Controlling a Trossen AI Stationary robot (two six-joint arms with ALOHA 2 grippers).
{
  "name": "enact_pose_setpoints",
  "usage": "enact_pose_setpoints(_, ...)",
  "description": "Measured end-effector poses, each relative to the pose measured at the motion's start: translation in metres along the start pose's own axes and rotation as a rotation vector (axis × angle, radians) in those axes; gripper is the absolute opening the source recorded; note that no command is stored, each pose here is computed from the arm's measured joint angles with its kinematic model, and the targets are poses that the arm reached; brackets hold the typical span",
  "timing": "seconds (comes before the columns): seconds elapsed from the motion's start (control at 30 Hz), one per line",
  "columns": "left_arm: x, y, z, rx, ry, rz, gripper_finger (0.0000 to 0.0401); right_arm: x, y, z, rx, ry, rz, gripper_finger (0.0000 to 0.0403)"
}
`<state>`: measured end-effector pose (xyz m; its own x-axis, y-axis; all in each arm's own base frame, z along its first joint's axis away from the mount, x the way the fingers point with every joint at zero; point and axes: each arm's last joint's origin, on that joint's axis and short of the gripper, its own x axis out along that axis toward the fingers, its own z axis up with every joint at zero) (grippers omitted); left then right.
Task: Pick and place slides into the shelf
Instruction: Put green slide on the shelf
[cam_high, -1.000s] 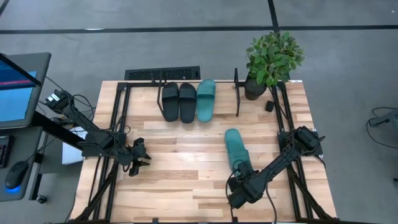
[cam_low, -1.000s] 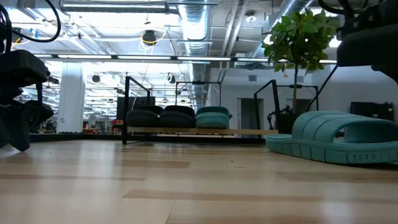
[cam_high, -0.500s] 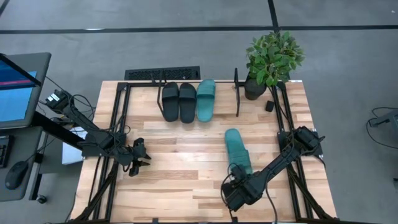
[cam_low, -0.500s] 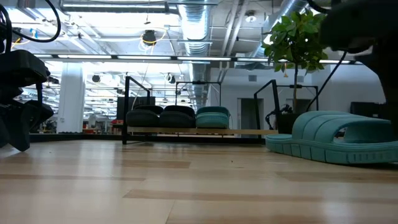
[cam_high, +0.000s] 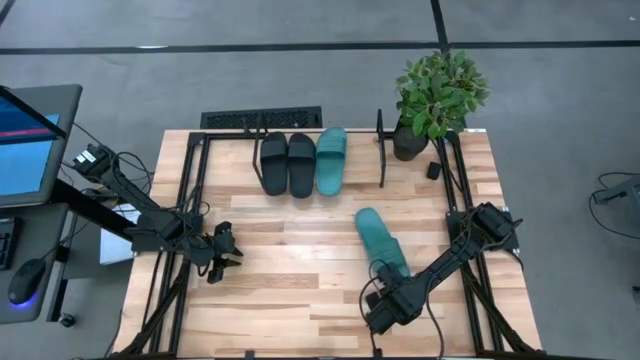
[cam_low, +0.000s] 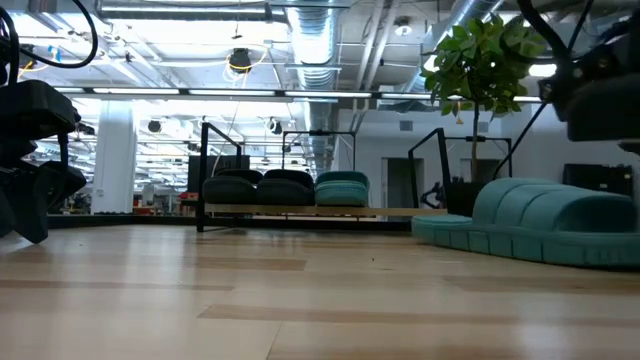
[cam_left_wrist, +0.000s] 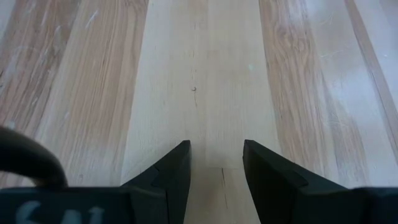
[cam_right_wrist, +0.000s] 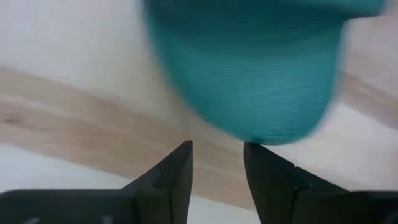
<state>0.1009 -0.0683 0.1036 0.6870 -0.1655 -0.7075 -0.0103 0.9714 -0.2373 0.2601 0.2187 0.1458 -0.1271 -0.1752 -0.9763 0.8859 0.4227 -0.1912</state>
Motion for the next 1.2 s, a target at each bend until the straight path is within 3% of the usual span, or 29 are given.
enact_pose_setpoints(0.13,0.000,0.000,0.000,0.000,0.000,0.000,0.0135,0.000,-0.008,0.001,0.005,0.002,-0.089,0.0133)
enact_pose_setpoints(0.33,0.000,0.000,0.000,0.000,0.001,0.000,0.0135,-0.004,-0.025,0.006,0.113,-0.076,-0.258,0.0133)
enact_pose_setpoints(0.7,0.000,0.000,0.000,0.000,0.000,0.000,0.0135,-0.006,-0.031,-0.007,0.246,-0.158,-0.255,0.0127)
enact_pose_setpoints(1.07,0.000,0.000,0.000,0.000,0.000,0.000,0.0135,-0.036,-0.014,-0.014,0.209,-0.297,-0.016,0.0117)
enact_pose_setpoints(1.2,0.000,0.000,0.000,0.000,0.000,0.000,0.0135,-0.040,0.000,-0.014,0.218,-0.333,0.140,0.0118)
